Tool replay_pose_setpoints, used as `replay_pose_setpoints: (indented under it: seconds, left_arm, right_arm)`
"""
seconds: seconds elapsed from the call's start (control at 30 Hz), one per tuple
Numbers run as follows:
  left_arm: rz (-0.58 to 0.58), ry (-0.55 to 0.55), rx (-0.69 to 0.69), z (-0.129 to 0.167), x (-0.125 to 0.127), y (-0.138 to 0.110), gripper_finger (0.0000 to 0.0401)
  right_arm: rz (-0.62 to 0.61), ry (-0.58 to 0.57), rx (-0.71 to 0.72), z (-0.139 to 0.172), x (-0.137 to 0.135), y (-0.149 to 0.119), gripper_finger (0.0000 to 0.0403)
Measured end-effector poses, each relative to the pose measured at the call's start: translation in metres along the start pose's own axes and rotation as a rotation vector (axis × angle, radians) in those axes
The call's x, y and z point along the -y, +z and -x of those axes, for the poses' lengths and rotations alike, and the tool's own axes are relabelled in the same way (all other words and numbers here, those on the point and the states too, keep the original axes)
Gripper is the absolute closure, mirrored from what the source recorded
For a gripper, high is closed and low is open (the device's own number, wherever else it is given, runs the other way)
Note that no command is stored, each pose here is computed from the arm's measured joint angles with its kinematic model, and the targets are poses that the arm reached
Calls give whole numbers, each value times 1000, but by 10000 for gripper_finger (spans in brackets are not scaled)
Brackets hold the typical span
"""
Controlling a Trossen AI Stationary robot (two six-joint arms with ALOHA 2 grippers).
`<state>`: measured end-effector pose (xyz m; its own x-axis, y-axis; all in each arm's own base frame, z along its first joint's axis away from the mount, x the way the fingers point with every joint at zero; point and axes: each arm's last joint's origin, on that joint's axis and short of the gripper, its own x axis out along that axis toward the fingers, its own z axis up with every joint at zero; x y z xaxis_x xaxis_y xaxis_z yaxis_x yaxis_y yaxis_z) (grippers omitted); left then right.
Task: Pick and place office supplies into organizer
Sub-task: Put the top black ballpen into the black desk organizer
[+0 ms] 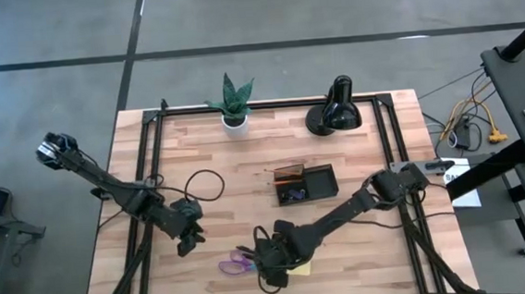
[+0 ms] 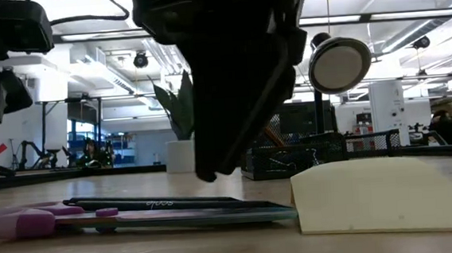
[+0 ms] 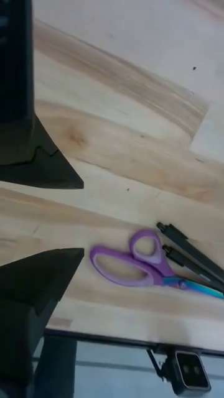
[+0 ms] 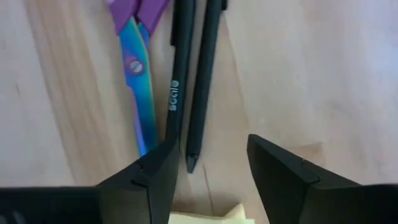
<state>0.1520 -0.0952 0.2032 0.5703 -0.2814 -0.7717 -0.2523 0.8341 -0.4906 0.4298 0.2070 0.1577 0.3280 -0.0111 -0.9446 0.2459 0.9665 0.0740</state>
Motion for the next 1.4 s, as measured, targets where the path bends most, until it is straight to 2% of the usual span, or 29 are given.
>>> replay_pose_setpoints:
  seconds: [0.3, 0.6, 0.9, 1.17, 1.4]
  left_arm:
    - [-14, 14, 6, -7, 2, 1, 256]
    - [-31, 19, 2, -8, 1, 1, 256]
    - [-34, 2, 14, -8, 3, 2, 256]
    - [-38, 14, 36, -8, 3, 3, 256]
    - [-37, 15, 38, -8, 3, 3, 256]
  right_arm:
    - [1, 36, -21, -25, -5, -2, 253]
    - [4, 52, -29, -18, -6, 1, 284]
    - [4, 14, -70, -14, -3, -3, 286]
    - [25, 22, -58, 0, -7, 2, 268]
    - [-69, -71, -39, 4, -2, 0, 260]
